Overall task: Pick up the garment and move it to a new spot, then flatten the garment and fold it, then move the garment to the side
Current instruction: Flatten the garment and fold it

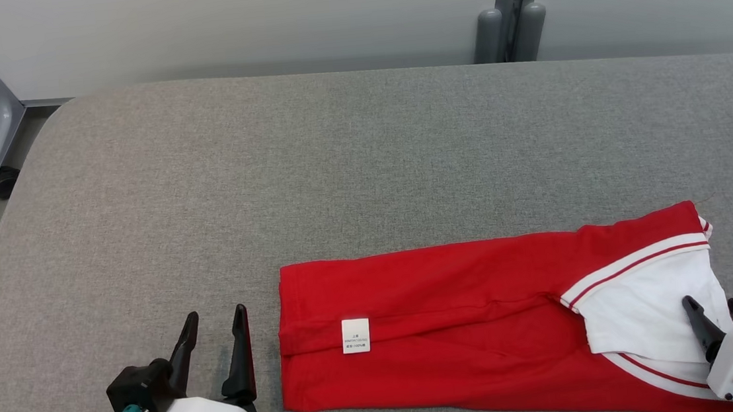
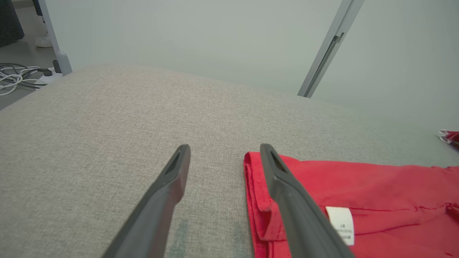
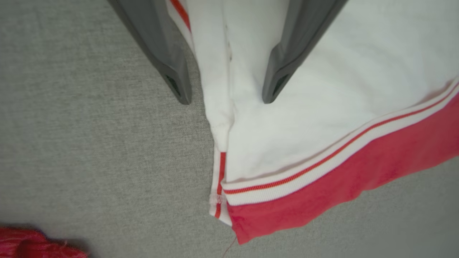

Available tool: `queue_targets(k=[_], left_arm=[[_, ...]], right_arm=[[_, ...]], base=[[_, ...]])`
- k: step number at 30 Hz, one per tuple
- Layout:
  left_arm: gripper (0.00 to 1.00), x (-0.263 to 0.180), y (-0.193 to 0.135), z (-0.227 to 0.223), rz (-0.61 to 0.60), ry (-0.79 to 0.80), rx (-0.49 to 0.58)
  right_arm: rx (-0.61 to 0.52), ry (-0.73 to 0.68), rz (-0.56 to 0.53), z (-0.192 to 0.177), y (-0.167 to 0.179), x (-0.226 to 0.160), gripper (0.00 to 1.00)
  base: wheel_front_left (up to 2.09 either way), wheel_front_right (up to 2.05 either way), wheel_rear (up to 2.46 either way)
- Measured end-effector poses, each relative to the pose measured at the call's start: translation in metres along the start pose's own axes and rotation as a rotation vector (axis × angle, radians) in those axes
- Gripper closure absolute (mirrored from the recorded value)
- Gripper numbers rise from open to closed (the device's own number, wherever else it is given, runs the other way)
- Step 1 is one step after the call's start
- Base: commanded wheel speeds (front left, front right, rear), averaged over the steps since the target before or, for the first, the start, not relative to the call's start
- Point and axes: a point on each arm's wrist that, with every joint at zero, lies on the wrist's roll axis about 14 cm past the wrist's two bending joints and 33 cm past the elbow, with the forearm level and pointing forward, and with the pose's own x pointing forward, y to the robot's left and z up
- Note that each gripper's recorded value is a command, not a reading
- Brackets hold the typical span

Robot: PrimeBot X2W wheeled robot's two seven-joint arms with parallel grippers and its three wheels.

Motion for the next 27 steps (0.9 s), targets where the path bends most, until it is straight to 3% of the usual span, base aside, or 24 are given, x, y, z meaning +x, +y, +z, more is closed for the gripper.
queue_targets(k=[9, 10, 11, 12, 14, 15, 16, 22, 27], left_arm=[[0.00, 0.000, -0.001, -0.001, 0.004, -0.007, -0.011], [0.00, 0.001, -0.001, -0.001, 0.004, -0.008, -0.011], [0.00, 0.001, -0.002, -0.001, 0.001, -0.008, -0.011], [0.00, 0.001, -0.003, -0.001, -0.003, -0.008, -0.013], [0.00, 0.002, -0.004, -0.001, -0.009, -0.009, -0.010], [0.00, 0.002, -0.004, -0.001, -0.010, -0.009, -0.007], [0.00, 0.002, -0.005, -0.002, -0.011, -0.009, -0.008], [0.00, 0.002, -0.005, 0.000, -0.013, -0.015, -0.004], [0.00, 0.002, -0.011, -0.001, -0.036, -0.016, 0.001]], right_arm=[[0.008, 0.112, 0.090, -0.009, 0.027, 0.009, 0.00], [-0.003, 0.119, 0.100, -0.009, 0.031, 0.009, 0.09], [-0.015, 0.125, 0.109, -0.010, 0.034, 0.010, 0.43], [-0.029, 0.128, 0.116, -0.010, 0.037, 0.010, 0.59], [-0.076, 0.134, 0.122, -0.010, 0.039, 0.011, 0.79], [-0.096, 0.129, 0.122, -0.009, 0.039, 0.012, 0.96], [-0.108, 0.125, 0.123, -0.009, 0.040, 0.013, 1.00], [-0.120, 0.076, 0.109, 0.000, 0.036, 0.013, 1.00], [-0.114, 0.017, 0.057, 0.019, 0.012, 0.005, 1.00]], base=[[0.00, 0.00, 0.00], [0.00, 0.00, 0.00], [0.00, 0.00, 0.00], [0.00, 0.00, 0.00], [0.00, 0.00, 0.00], [0.00, 0.00, 0.00], [0.00, 0.00, 0.00], [0.00, 0.00, 0.00], [0.00, 0.00, 0.00]])
